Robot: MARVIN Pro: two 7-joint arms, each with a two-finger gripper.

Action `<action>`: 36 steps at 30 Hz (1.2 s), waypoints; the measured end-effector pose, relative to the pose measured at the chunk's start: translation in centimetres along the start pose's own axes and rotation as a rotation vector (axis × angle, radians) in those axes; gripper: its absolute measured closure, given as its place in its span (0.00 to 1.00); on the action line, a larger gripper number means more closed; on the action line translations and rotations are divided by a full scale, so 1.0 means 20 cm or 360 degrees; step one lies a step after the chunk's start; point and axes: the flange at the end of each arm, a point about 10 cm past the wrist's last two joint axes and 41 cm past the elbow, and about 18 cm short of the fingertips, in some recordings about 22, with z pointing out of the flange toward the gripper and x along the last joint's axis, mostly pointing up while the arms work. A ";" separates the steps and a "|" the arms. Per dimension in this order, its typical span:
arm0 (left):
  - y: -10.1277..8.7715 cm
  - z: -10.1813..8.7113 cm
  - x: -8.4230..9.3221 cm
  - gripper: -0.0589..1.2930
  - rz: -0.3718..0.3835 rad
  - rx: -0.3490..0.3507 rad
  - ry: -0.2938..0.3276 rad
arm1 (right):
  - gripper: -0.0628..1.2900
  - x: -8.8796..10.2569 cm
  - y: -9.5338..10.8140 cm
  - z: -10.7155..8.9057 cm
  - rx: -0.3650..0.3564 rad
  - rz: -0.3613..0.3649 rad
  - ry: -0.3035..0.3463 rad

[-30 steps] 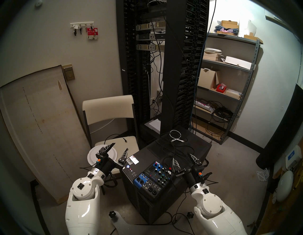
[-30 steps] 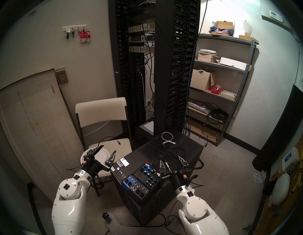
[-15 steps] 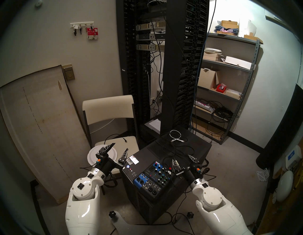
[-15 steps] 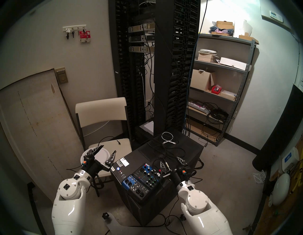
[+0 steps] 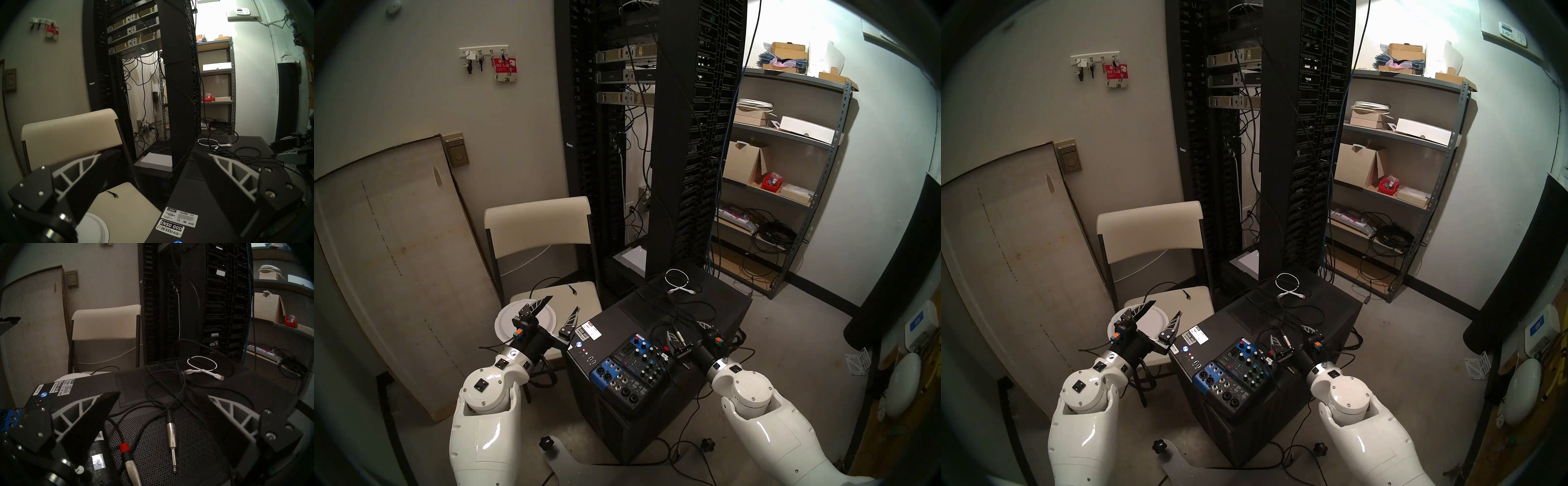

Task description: Insert aux cable

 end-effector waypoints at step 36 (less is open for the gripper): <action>0.00 0.00 0.00 0.08 -0.0001 0.0000 -0.0001 | 0.31 -0.05 0.18 0.13 0.0097 -0.0121 -0.0294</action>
